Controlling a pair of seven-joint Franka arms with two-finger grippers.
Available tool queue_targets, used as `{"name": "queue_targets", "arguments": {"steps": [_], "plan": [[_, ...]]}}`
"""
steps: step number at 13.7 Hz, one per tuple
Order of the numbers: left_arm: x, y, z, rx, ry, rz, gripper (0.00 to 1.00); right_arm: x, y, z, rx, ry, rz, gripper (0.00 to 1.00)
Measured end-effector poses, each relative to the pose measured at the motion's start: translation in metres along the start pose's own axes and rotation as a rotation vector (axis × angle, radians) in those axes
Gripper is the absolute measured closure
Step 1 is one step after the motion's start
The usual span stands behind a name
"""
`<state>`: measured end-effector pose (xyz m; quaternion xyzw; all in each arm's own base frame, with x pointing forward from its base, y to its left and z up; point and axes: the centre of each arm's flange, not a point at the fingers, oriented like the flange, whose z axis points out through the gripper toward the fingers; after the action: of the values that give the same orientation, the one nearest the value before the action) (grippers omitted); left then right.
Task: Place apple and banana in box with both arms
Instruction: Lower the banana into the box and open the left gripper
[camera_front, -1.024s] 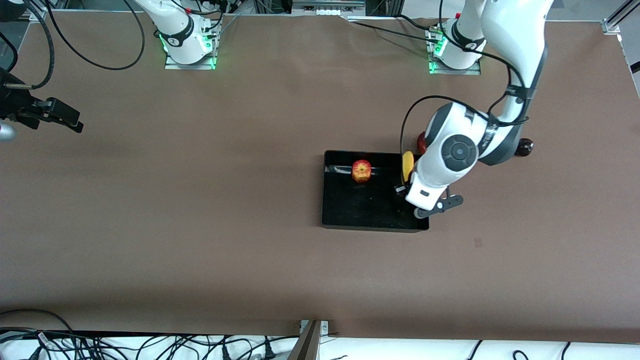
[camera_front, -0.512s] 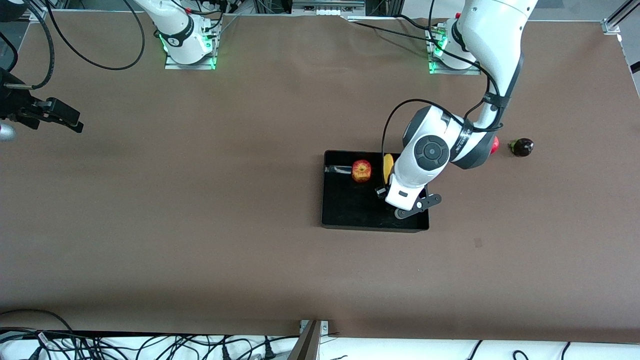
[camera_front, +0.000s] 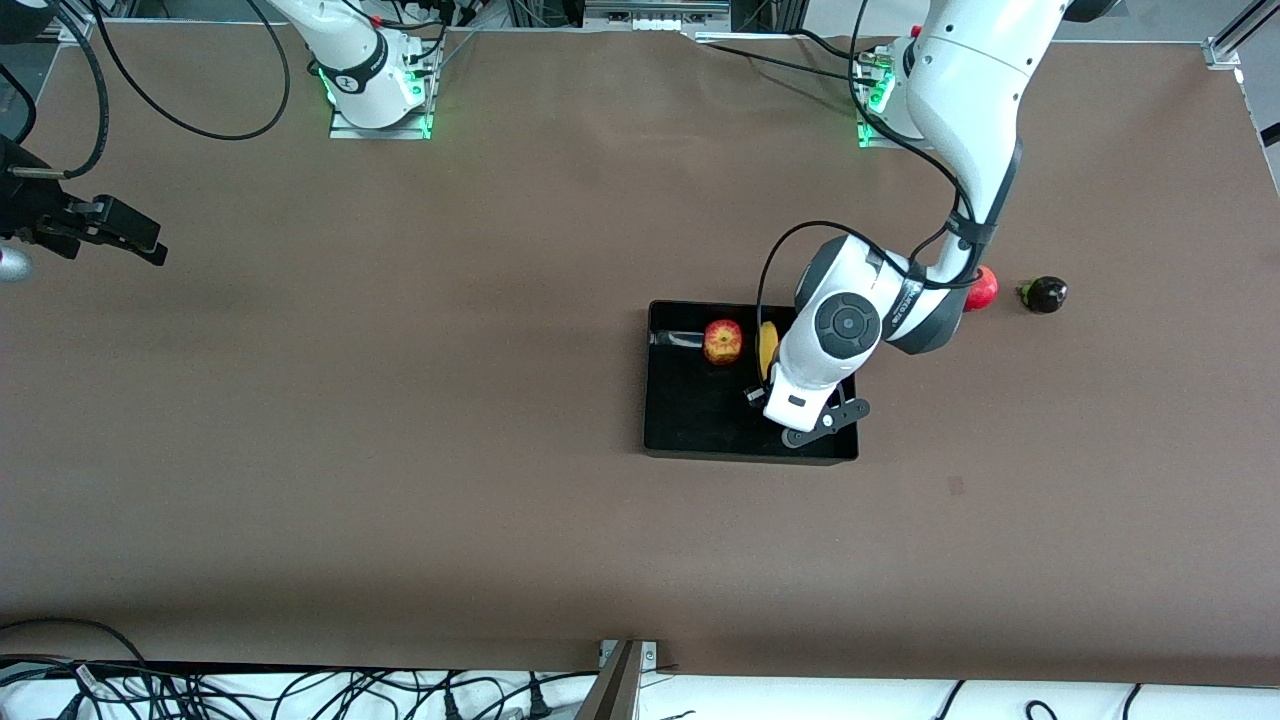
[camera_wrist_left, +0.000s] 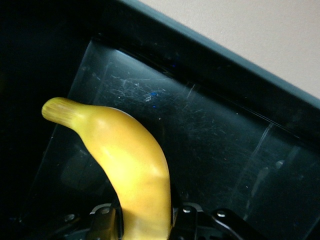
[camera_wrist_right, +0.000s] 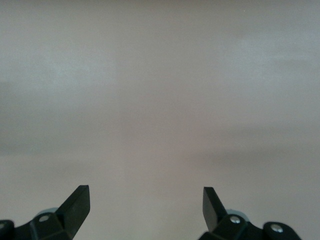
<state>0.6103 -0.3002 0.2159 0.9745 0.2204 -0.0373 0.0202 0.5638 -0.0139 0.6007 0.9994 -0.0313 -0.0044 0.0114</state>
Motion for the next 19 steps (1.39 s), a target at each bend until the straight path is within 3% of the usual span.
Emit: {"name": "queue_targets", "arguments": {"steps": [14, 16, 19], "plan": [[0.005, -0.005, 0.039, 0.015, -0.006, -0.005, 0.65, 0.000, 0.000, 0.000, 0.000, 0.000, 0.000, 0.00], [0.005, -0.005, 0.039, 0.015, -0.006, -0.005, 0.59, 0.000, 0.000, 0.000, 0.000, 0.000, 0.000, 0.00], [0.005, -0.005, 0.039, 0.014, -0.005, -0.005, 0.36, 0.000, 0.000, 0.000, 0.000, 0.000, 0.000, 0.00]]}}
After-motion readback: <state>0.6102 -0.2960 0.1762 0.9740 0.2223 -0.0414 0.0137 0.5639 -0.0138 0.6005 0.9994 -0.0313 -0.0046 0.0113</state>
